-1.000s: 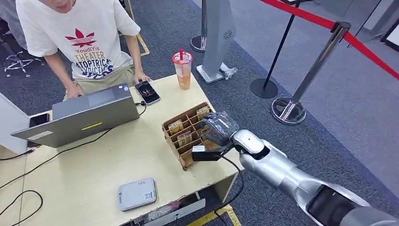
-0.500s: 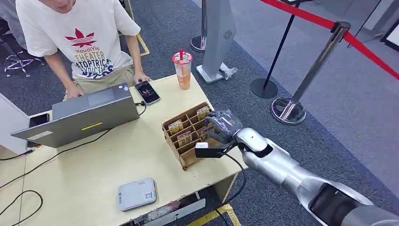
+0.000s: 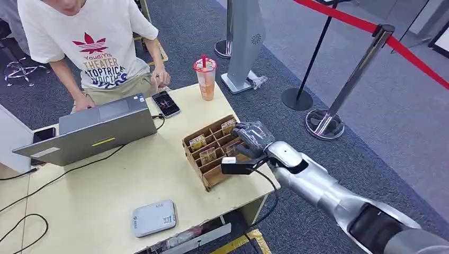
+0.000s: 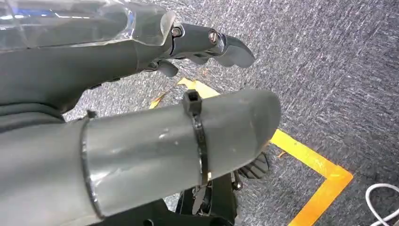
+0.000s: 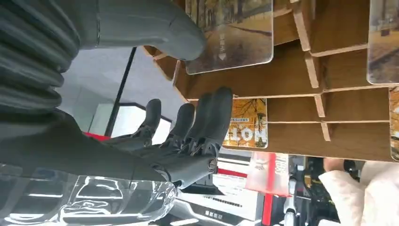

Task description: Pass the card to the sensor for recognition and then transmit it.

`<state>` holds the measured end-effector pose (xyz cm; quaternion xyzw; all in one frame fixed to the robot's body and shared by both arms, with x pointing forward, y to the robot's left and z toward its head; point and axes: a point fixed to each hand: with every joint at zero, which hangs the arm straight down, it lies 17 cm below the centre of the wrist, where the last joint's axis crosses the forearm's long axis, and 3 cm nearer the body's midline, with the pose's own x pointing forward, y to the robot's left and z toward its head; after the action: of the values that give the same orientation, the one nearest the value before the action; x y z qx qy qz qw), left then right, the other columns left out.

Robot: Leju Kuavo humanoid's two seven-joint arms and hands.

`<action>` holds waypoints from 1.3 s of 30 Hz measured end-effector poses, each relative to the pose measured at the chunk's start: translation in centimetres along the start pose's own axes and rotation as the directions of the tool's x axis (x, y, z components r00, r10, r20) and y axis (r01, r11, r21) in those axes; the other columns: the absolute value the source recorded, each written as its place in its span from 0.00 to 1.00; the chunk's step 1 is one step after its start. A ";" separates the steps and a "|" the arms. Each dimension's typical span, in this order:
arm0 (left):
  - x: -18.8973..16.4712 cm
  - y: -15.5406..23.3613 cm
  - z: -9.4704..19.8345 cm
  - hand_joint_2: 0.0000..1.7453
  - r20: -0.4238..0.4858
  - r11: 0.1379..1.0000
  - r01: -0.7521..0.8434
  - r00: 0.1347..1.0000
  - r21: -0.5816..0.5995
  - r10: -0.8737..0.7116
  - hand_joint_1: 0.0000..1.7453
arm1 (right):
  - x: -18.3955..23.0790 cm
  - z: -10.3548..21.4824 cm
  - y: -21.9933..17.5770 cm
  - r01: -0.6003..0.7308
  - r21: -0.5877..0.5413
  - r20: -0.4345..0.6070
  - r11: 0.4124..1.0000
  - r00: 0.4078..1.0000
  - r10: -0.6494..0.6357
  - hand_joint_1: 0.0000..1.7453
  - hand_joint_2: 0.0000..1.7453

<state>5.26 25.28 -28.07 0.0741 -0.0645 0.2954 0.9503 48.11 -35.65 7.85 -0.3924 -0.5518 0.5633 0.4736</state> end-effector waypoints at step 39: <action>-0.3 0.7 -0.1 0.00 -0.006 1.000 -0.021 1.000 0.010 0.021 0.00 | -2.6 0.0 0.3 0.002 0.097 -0.020 0.995 1.000 0.000 1.00 1.00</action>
<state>4.60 25.68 -28.16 0.0775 -0.0611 0.3060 0.9469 48.69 -38.15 7.31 -0.3743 -0.5190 0.5852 0.4980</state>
